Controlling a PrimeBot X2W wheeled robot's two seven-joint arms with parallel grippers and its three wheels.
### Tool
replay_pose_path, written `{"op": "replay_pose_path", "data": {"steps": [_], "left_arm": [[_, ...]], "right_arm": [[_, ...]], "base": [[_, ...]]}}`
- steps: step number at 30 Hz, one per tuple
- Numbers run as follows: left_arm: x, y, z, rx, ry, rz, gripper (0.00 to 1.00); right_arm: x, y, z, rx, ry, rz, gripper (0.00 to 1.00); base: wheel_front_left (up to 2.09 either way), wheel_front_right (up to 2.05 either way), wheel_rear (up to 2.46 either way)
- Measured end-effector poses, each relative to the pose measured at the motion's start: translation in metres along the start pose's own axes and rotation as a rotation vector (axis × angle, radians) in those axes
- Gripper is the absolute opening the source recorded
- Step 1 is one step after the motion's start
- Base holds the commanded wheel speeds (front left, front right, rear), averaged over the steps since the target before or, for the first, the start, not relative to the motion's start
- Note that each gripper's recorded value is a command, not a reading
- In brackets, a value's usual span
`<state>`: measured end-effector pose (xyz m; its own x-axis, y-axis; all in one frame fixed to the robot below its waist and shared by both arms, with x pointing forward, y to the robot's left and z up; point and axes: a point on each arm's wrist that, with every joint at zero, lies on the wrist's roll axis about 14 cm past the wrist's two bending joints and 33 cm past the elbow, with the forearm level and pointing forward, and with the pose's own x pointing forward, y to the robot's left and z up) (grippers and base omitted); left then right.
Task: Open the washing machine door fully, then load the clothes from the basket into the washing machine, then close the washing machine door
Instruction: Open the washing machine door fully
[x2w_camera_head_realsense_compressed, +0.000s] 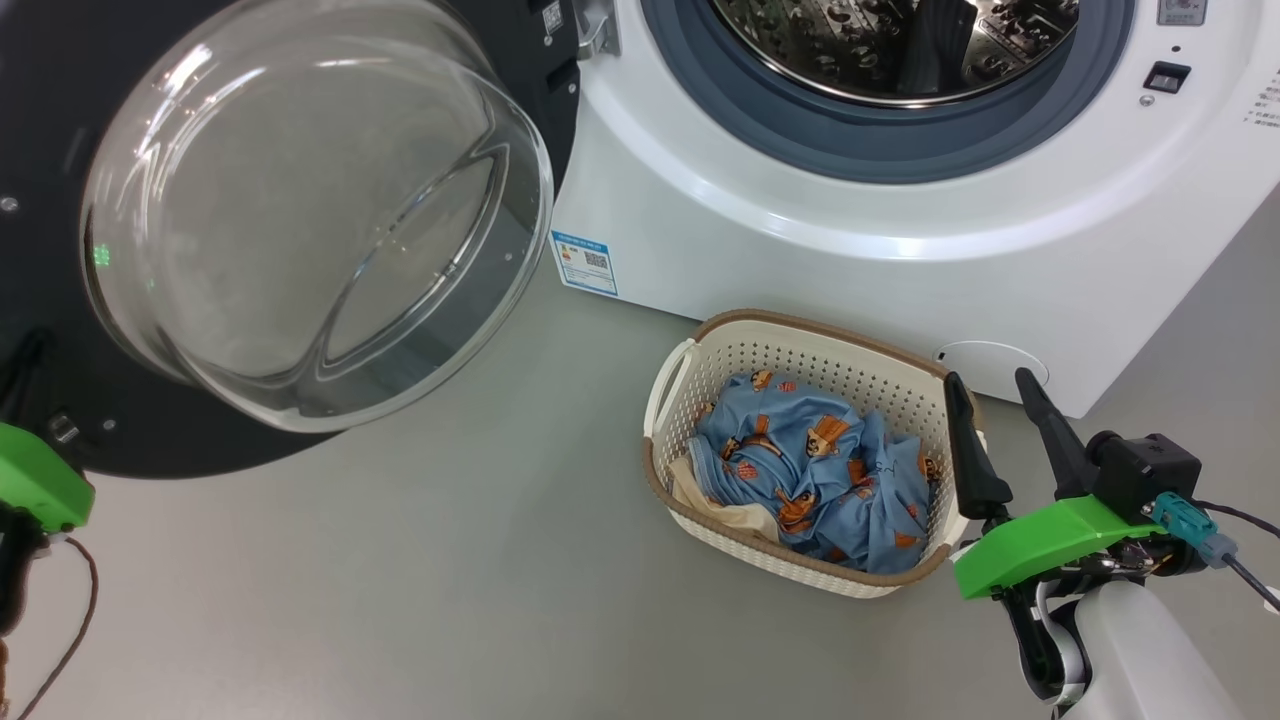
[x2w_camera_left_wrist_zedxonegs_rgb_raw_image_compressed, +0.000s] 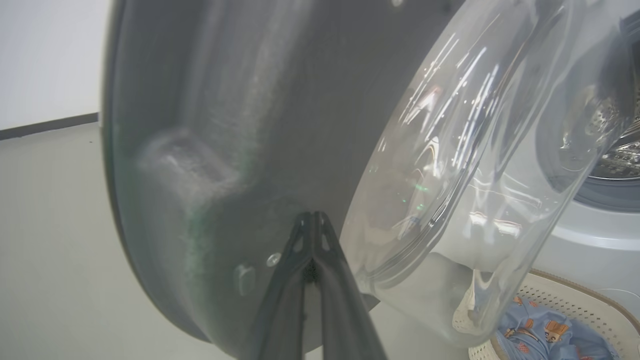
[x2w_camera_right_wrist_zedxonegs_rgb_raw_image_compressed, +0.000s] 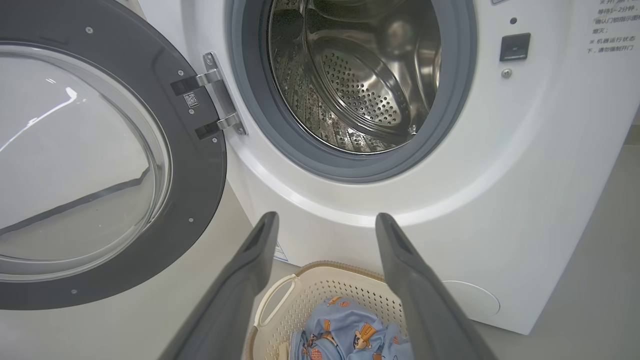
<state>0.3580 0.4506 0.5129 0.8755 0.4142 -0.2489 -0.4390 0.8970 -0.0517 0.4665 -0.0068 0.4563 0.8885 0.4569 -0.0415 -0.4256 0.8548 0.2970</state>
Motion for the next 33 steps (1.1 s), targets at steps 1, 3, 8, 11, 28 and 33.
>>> {"op": "replay_pose_path", "data": {"steps": [1, 3, 8, 11, 28, 33], "left_arm": [[-0.001, 0.000, -0.001, -0.001, 0.002, -0.001, 0.00], [-0.002, -0.001, -0.001, -0.009, -0.003, -0.003, 0.00], [-0.005, -0.004, 0.002, -0.019, -0.028, -0.018, 0.00], [-0.008, -0.006, 0.001, -0.018, -0.038, -0.031, 0.00], [-0.030, -0.039, -0.013, -0.018, -0.087, -0.164, 1.00], [-0.037, -0.056, -0.006, -0.027, -0.138, -0.196, 1.00]], "right_arm": [[0.000, 0.000, 0.001, -0.001, -0.002, 0.001, 1.00], [0.000, 0.001, 0.003, -0.001, -0.006, 0.002, 1.00], [-0.004, 0.003, 0.007, -0.001, -0.014, 0.002, 1.00], [-0.007, 0.003, 0.007, -0.004, -0.014, -0.002, 1.00], [-0.026, 0.001, 0.025, -0.017, -0.054, -0.024, 1.00], [-0.037, 0.000, 0.027, -0.023, -0.057, -0.032, 1.00]], "base": [[0.00, 0.00, 0.00], [0.00, 0.00, 0.00], [0.00, 0.00, 0.00], [0.00, 0.00, 0.00], [0.00, 0.00, 0.00], [0.00, 0.00, 0.00]]}}
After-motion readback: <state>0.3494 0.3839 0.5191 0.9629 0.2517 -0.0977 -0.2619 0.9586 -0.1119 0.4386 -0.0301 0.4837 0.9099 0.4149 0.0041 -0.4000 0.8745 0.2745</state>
